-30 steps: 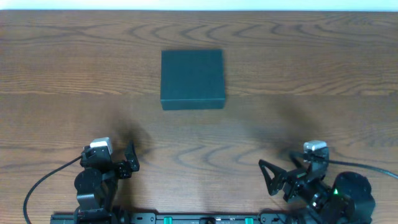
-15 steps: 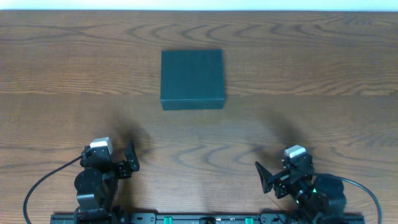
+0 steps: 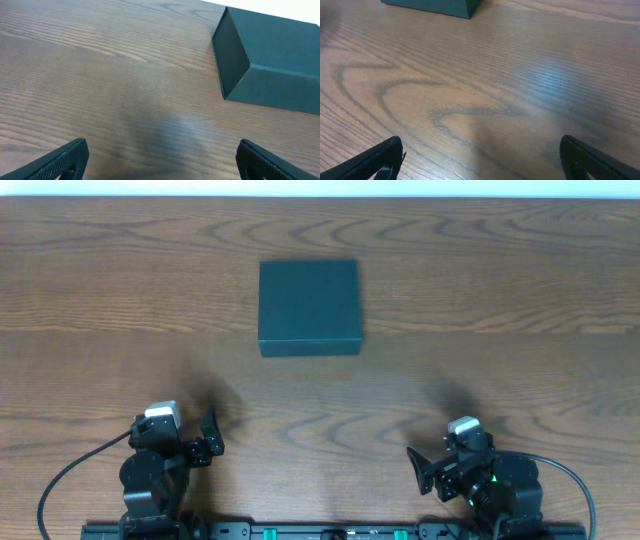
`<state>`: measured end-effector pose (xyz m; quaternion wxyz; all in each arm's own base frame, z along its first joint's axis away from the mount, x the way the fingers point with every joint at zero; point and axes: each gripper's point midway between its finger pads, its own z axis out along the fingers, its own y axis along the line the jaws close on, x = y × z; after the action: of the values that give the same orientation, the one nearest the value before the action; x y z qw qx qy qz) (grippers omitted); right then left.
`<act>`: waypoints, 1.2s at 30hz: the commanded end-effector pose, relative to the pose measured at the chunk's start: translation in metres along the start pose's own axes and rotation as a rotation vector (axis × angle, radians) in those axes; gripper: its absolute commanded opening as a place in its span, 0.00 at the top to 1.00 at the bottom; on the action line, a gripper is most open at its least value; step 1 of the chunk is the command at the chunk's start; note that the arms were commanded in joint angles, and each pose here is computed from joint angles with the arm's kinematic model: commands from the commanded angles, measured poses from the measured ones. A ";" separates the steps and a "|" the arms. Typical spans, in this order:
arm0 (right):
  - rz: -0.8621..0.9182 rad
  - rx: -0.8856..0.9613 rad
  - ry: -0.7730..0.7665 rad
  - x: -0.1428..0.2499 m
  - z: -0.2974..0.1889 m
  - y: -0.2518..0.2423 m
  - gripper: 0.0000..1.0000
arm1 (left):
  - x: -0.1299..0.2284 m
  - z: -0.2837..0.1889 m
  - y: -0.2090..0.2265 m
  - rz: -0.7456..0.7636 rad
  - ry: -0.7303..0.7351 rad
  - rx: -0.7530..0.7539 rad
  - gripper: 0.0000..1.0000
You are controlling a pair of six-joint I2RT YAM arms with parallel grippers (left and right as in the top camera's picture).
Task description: Pack container
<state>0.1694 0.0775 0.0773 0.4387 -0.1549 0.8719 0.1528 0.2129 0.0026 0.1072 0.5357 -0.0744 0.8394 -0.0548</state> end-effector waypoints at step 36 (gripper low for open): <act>-0.019 0.010 -0.016 -0.001 0.003 -0.002 0.00 | 0.005 0.002 0.000 -0.012 0.009 0.002 0.05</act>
<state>0.1726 0.0776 0.0789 0.4463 -0.1548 0.8683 0.1515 0.2129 0.0026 0.1072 0.5357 -0.0744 0.8394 -0.0548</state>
